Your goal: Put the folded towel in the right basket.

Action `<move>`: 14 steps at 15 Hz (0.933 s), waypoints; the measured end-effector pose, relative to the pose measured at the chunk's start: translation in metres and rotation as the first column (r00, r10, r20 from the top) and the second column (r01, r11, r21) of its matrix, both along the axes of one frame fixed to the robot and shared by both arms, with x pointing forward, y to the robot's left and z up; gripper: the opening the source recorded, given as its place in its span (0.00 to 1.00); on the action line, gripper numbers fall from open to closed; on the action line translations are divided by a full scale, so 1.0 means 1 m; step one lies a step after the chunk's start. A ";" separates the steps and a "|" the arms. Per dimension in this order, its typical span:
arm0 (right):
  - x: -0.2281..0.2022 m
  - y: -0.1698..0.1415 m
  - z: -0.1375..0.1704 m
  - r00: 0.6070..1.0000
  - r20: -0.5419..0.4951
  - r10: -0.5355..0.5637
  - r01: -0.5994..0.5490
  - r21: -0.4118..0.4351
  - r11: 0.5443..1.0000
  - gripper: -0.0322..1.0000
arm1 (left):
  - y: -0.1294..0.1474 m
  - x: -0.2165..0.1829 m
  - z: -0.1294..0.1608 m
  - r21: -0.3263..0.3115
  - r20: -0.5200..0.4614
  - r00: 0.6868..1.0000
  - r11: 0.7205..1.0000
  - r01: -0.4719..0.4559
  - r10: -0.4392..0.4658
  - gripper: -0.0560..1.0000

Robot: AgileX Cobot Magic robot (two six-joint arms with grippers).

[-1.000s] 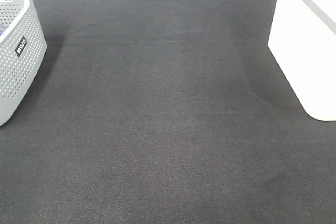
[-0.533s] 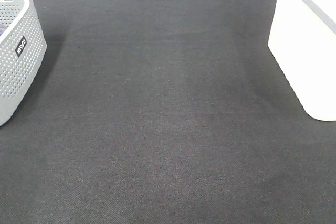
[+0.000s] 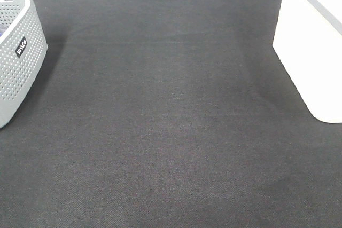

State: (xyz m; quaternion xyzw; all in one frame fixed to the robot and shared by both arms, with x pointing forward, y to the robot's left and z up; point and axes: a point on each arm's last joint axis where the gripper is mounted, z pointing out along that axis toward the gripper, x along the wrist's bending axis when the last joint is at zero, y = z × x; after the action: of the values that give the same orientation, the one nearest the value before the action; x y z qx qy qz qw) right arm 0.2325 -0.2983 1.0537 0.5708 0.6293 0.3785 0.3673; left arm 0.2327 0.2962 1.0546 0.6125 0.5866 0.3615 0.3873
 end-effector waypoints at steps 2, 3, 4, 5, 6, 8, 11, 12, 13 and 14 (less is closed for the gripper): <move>0.000 0.000 0.000 1.000 0.000 -0.018 0.018 0.001 1.000 0.59 | 0.000 0.000 0.000 0.000 0.000 1.000 1.000 0.000 0.000 0.88; 0.000 0.000 0.000 0.999 0.000 -0.040 0.040 0.002 0.999 0.59 | 0.000 0.000 0.000 0.000 0.000 1.000 1.000 0.000 0.000 0.88; 0.000 0.000 0.000 0.999 0.000 -0.050 0.050 0.002 0.999 0.59 | 0.000 0.000 0.000 0.000 0.000 1.000 1.000 0.000 0.000 0.88; 0.000 0.000 0.000 0.999 0.000 -0.050 0.050 0.002 0.999 0.59 | 0.000 0.000 0.000 0.000 0.000 1.000 1.000 0.000 0.000 0.88; 0.000 0.000 0.000 0.999 0.000 -0.050 0.050 0.002 0.999 0.59 | 0.000 0.000 0.000 0.000 0.000 1.000 1.000 0.000 0.000 0.88; 0.000 0.000 0.000 0.999 0.000 -0.050 0.050 0.002 0.999 0.59 | 0.000 0.000 0.000 0.000 0.000 1.000 1.000 0.000 0.000 0.88; 0.000 0.000 0.000 0.999 0.000 -0.050 0.050 0.002 0.999 0.59 | 0.000 0.000 0.000 0.000 0.000 1.000 1.000 0.000 0.000 0.88; 0.000 0.000 0.000 0.999 0.000 -0.050 0.050 0.002 0.999 0.59 | 0.000 0.000 0.000 0.000 0.000 1.000 1.000 0.000 0.000 0.88; 0.000 0.000 0.000 0.999 0.000 -0.050 0.050 0.002 0.999 0.59 | 0.000 0.000 0.000 0.000 0.000 1.000 1.000 0.000 0.000 0.88; 0.000 0.000 0.000 0.999 0.000 -0.050 0.050 0.002 0.999 0.59 | 0.000 0.000 0.000 0.000 0.000 1.000 1.000 0.000 0.000 0.88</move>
State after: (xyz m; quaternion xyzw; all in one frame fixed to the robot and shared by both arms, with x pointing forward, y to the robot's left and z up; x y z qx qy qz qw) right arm 0.2326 -0.2979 1.0537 0.5867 0.6146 0.3698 0.3761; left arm 0.2327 0.2962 1.0546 0.6125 0.5866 0.3615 0.3873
